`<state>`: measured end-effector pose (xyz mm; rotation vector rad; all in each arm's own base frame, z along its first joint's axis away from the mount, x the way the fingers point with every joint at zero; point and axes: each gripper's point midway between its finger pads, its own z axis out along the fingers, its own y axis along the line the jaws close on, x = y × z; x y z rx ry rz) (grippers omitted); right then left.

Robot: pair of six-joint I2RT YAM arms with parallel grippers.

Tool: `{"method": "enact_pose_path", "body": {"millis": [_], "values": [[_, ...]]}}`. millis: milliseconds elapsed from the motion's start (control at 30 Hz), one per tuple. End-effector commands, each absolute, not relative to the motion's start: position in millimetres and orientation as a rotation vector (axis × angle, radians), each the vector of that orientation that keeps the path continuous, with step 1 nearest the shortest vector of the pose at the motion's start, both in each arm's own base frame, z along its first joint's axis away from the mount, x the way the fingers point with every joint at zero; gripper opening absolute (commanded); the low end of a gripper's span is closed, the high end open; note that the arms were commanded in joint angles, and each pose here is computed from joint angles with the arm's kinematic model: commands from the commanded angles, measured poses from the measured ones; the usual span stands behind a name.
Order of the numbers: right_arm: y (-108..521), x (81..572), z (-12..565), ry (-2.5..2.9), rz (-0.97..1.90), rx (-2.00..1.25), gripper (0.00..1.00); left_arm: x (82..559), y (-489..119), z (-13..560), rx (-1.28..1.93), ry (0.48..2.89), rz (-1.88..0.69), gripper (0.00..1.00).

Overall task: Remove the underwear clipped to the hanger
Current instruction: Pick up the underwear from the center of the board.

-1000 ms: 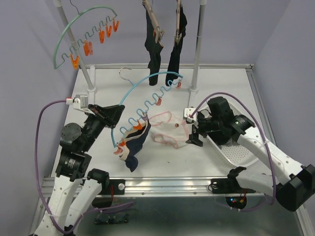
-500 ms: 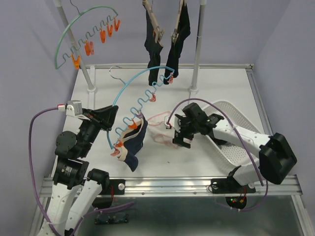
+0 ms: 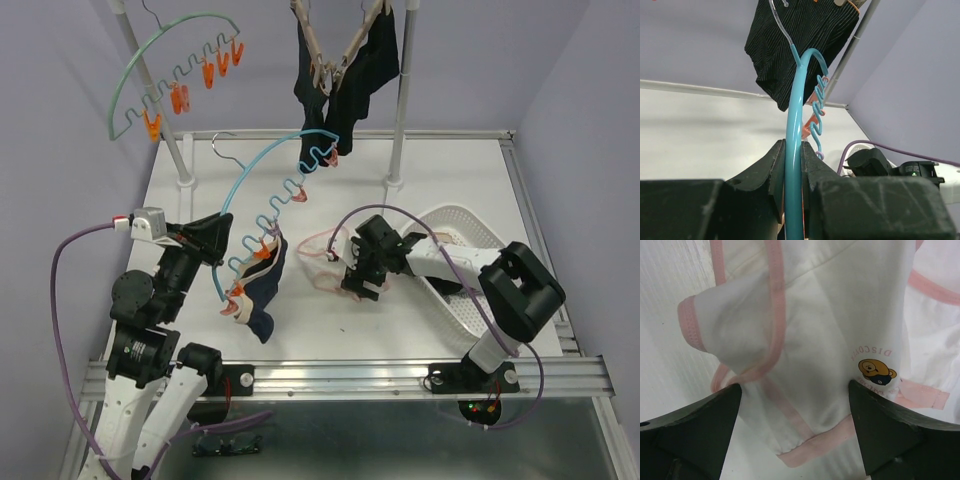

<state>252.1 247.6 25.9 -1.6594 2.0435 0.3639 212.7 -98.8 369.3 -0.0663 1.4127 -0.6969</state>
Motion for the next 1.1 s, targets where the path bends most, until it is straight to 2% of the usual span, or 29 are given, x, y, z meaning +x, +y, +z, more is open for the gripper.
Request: {"method": "enact_pose_path", "body": {"millis": [0,100,200,233,267,300,433,533,700,833,1067], "values": [[262.2,266.4,29.9,2.027,0.359,-1.602,0.9,211.1,-92.4,396.4,-0.056,1.287,-0.671,0.0],[262.6,266.8,25.8,2.045,0.361,-1.598,0.84,210.4,-92.7,397.4,-0.053,1.283,-0.673,0.0],[263.0,265.9,24.2,2.06,0.369,-1.592,0.68,208.8,-91.5,396.4,-0.053,1.28,-0.668,0.0],[263.9,265.1,25.5,2.058,0.374,-1.593,0.53,208.3,-91.4,395.9,-0.054,1.281,-0.669,0.0],[265.0,264.8,27.9,2.057,0.386,-1.591,0.45,207.4,-90.8,396.9,-0.055,1.277,-0.669,0.0],[266.1,264.3,33.1,2.047,0.39,-1.589,0.3,206.1,-90.6,396.4,-0.058,1.277,-0.673,0.0],[267.8,259.6,66.1,1.976,0.42,-1.636,0.08,202.3,-90.7,397.5,-0.062,1.274,-0.688,0.0],[260.5,256.5,98.4,1.905,0.387,-1.708,0.01,199.5,-91.0,398.4,-0.068,1.27,-0.702,0.0],[240.3,252.6,169.9,1.787,0.352,-1.685,0.01,198.9,-94.6,395.9,-0.066,1.276,-0.729,0.0],[202.3,281.2,227.6,1.807,0.277,-1.454,0.01,197.6,-96.5,395.0,-0.068,1.277,-0.748,0.0],[139.9,296.1,327.1,1.728,0.168,-1.104,0.0,196.7,-99.7,392.6,-0.072,1.28,-0.779,0.0]]}}
